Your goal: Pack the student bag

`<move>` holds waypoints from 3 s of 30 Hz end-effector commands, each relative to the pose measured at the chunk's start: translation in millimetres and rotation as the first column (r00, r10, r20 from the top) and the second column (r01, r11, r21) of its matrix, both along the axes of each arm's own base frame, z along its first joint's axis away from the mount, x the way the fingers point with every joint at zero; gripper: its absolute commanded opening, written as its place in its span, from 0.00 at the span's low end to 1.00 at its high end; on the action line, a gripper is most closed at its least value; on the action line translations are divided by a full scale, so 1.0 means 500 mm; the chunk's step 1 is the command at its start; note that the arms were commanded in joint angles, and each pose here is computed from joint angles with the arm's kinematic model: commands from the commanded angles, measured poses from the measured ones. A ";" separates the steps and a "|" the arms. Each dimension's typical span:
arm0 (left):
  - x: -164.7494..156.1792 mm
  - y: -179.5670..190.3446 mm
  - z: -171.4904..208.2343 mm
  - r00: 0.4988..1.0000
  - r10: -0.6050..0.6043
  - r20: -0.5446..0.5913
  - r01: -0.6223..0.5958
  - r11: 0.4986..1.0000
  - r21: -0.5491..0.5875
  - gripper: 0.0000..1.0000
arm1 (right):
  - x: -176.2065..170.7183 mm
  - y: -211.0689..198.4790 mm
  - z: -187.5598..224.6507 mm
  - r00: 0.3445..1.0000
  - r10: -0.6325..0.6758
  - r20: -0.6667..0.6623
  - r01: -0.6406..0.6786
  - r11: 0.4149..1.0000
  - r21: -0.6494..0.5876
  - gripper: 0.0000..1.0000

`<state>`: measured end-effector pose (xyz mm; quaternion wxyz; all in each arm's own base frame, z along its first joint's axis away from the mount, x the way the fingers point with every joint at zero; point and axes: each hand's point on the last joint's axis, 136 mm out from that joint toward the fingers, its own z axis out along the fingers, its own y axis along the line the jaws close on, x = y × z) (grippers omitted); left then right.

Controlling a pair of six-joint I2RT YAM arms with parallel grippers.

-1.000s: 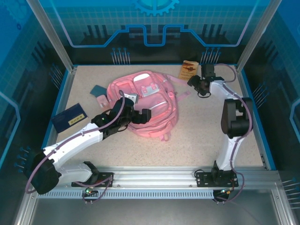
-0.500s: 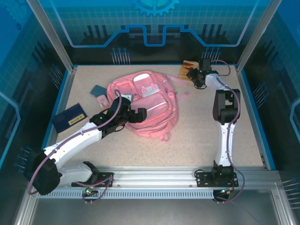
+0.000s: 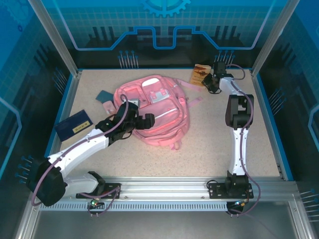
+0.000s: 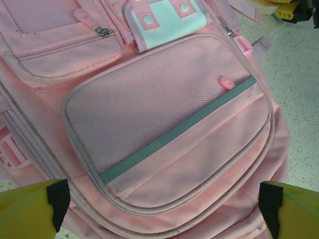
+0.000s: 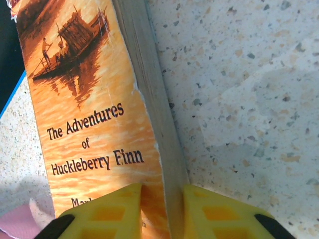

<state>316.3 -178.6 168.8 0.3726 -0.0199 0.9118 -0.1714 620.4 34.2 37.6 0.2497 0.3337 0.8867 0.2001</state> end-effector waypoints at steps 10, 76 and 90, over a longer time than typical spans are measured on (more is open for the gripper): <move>-0.004 -0.002 -0.007 0.999 -0.006 -0.033 0.006 1.000 -0.013 0.99 | -0.155 -0.036 -0.024 0.975 0.020 -0.222 -0.027 0.999 -0.029 0.25; 0.009 -0.329 -0.032 0.922 -0.338 -0.188 0.271 0.911 -0.311 0.99 | -0.442 -0.100 -0.010 0.906 0.204 -0.371 -0.271 0.953 -0.138 0.54; 0.034 -0.453 -0.073 0.878 -0.415 -0.237 0.336 0.889 -0.311 0.89 | -0.700 0.032 -0.065 0.781 0.277 -0.559 -0.348 0.937 -0.022 0.48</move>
